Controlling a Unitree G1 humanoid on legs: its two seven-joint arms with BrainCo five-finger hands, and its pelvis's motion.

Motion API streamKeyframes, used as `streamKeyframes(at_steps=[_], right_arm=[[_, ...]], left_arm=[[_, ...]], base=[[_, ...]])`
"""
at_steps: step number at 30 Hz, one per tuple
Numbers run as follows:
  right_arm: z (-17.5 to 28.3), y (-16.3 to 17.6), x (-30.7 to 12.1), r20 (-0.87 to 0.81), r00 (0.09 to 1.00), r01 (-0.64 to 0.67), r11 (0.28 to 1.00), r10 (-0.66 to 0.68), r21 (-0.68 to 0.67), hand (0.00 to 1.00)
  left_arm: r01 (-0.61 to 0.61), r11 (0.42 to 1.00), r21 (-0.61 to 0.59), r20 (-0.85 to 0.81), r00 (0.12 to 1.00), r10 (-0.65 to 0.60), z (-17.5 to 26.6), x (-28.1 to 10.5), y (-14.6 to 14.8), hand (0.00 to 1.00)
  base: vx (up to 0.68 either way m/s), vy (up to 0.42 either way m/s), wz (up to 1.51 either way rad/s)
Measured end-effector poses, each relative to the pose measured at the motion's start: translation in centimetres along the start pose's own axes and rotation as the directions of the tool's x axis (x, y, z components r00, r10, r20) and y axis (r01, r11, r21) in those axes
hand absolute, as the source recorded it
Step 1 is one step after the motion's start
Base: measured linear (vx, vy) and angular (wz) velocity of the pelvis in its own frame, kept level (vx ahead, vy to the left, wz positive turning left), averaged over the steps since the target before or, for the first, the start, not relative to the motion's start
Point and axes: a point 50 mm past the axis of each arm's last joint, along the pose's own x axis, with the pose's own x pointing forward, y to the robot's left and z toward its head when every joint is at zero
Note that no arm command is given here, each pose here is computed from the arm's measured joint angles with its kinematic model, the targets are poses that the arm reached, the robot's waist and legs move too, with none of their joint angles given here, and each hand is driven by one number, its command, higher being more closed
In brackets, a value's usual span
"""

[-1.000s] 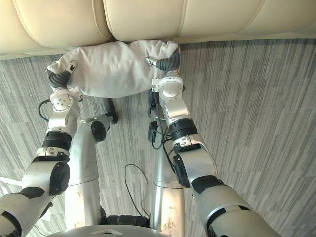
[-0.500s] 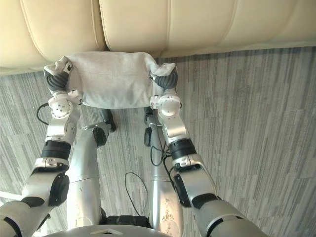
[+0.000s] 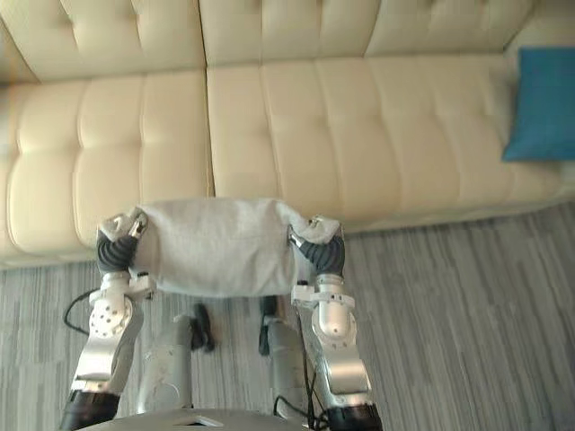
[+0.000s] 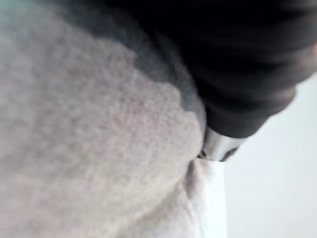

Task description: Pick up cushions and gather them together orderly.

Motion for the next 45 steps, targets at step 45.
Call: streamKeyframes(at_steps=[45], right_arm=[[0.5, -0.4, 1.8, 0.035, 0.999, 0.003, 1.0, -0.004, 0.014, 1.0]], left_arm=[[0.087, 0.99, 0.108, 0.089, 0.991, -0.097, 1.5, 1.4, -2.0, 1.0]], base=[[0.11, 0.003, 0.02]])
